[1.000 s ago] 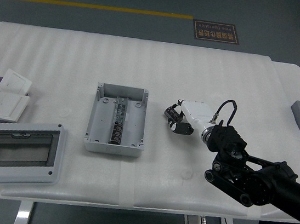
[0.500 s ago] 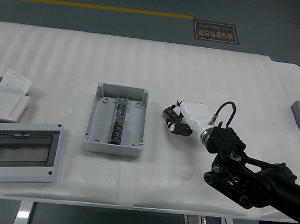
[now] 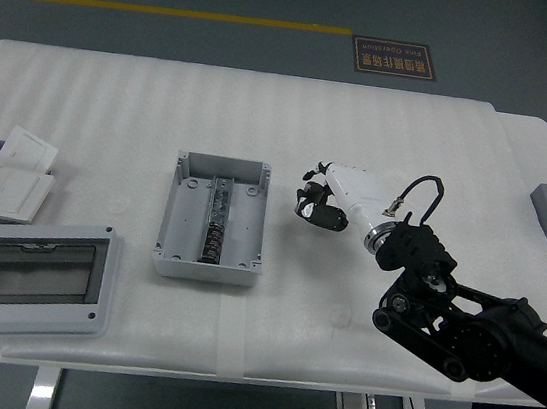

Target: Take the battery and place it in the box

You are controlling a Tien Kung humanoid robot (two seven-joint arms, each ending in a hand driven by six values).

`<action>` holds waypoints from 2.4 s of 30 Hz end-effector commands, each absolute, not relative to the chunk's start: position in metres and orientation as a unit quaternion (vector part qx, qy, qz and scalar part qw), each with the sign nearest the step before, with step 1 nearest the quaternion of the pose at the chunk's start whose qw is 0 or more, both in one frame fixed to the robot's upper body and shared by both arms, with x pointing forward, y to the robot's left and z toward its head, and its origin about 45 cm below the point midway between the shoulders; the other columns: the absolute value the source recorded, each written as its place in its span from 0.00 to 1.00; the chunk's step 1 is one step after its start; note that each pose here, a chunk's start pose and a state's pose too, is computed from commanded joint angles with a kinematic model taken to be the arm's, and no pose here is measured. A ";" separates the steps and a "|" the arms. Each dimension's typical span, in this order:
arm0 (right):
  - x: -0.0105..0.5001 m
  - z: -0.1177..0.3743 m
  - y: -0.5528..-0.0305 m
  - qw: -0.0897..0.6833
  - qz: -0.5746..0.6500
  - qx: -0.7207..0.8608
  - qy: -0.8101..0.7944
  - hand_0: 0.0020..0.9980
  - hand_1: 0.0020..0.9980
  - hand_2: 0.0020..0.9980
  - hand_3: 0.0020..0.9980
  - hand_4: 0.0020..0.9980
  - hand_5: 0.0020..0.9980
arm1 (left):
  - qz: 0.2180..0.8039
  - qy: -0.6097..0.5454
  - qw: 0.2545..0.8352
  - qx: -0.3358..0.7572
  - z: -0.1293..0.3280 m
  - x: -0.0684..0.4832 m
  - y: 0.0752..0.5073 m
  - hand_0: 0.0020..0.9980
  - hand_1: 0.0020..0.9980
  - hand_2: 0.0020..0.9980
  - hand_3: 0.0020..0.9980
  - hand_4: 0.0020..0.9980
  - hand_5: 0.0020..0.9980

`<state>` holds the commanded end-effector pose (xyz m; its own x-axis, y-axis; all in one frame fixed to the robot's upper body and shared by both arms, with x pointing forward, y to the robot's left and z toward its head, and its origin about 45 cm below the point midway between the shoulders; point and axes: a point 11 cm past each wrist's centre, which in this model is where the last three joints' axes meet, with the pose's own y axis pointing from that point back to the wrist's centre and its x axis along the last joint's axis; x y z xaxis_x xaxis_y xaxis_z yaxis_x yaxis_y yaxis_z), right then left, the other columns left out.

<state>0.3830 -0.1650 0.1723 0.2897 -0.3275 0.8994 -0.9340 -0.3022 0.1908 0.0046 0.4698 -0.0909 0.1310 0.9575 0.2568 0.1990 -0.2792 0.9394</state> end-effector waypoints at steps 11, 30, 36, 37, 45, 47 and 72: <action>0.363 0.204 -0.128 0.307 0.401 0.742 -0.441 0.57 0.55 0.34 0.68 0.26 0.00 | 0.479 0.452 0.395 0.641 -0.091 0.005 0.470 0.66 0.68 0.59 0.60 0.52 0.63; 0.380 0.201 -0.158 0.389 0.427 0.699 -0.422 0.61 0.55 0.34 0.70 0.20 0.05 | 0.479 0.452 0.394 0.642 -0.090 0.005 0.471 0.66 0.68 0.60 0.60 0.52 0.63; 0.381 0.205 -0.181 0.430 0.441 0.677 -0.404 0.70 0.60 0.48 0.74 0.38 0.22 | 0.479 0.452 0.396 0.640 -0.091 0.006 0.469 0.66 0.68 0.60 0.60 0.52 0.63; 0.380 0.204 -0.182 0.433 0.440 0.677 -0.401 0.70 0.60 0.48 0.74 0.38 0.22 | 0.479 0.452 0.396 0.640 -0.091 0.006 0.469 0.66 0.68 0.60 0.60 0.52 0.63; 0.367 0.191 -0.183 0.452 0.438 0.684 -0.369 0.88 0.77 0.84 0.98 0.69 0.33 | 0.478 0.453 0.395 0.641 -0.091 0.005 0.469 0.66 0.68 0.60 0.60 0.52 0.63; 0.367 0.187 -0.181 0.456 0.440 0.684 -0.361 0.88 0.77 0.84 0.98 0.69 0.33 | 0.478 0.452 0.396 0.641 -0.091 0.006 0.469 0.66 0.68 0.60 0.60 0.52 0.63; 0.366 0.156 -0.156 0.494 0.485 0.667 -0.274 0.91 0.79 0.83 0.97 0.73 0.37 | 0.479 0.448 0.398 0.641 -0.090 0.010 0.470 0.66 0.68 0.60 0.60 0.52 0.63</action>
